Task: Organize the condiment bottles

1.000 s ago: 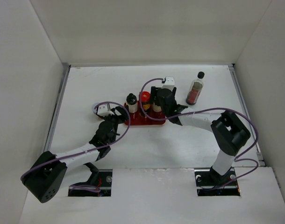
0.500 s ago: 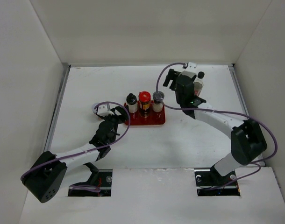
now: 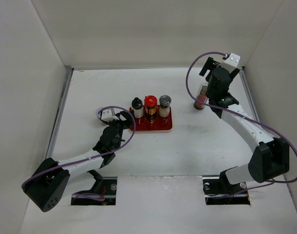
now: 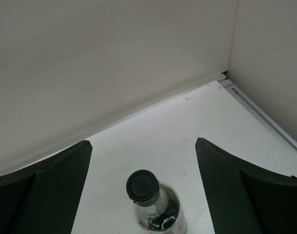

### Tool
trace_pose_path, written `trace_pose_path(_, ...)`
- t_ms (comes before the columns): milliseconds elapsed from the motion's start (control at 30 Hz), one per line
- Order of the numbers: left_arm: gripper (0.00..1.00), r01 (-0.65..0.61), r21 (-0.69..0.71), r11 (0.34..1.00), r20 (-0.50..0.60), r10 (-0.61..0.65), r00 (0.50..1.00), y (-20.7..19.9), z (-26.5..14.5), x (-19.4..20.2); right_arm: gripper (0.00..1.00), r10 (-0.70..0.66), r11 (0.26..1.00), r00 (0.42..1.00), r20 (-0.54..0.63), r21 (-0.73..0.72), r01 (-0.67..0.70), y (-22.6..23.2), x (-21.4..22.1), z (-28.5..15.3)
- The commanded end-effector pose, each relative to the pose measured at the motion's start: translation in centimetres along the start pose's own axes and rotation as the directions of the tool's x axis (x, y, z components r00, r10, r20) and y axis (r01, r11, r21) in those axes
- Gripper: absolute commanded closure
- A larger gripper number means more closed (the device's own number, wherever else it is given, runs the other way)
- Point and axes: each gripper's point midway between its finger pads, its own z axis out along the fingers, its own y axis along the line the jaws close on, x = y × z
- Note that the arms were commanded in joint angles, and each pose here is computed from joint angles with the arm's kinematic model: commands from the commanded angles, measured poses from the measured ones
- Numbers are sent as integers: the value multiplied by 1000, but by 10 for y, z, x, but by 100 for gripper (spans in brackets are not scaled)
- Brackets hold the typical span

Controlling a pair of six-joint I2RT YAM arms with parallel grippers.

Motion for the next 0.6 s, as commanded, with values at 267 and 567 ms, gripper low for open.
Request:
trace_pose_path(267,24,45,26,999,42,-47,998,-6,0,-13,14,-109,994,987,-118,4,110,-1,51,19)
trace_pose_path(567,24,43,19,999,42,-44,998,-3,1,-12,57,-122,992,984,-127,21,126,-4,64,28)
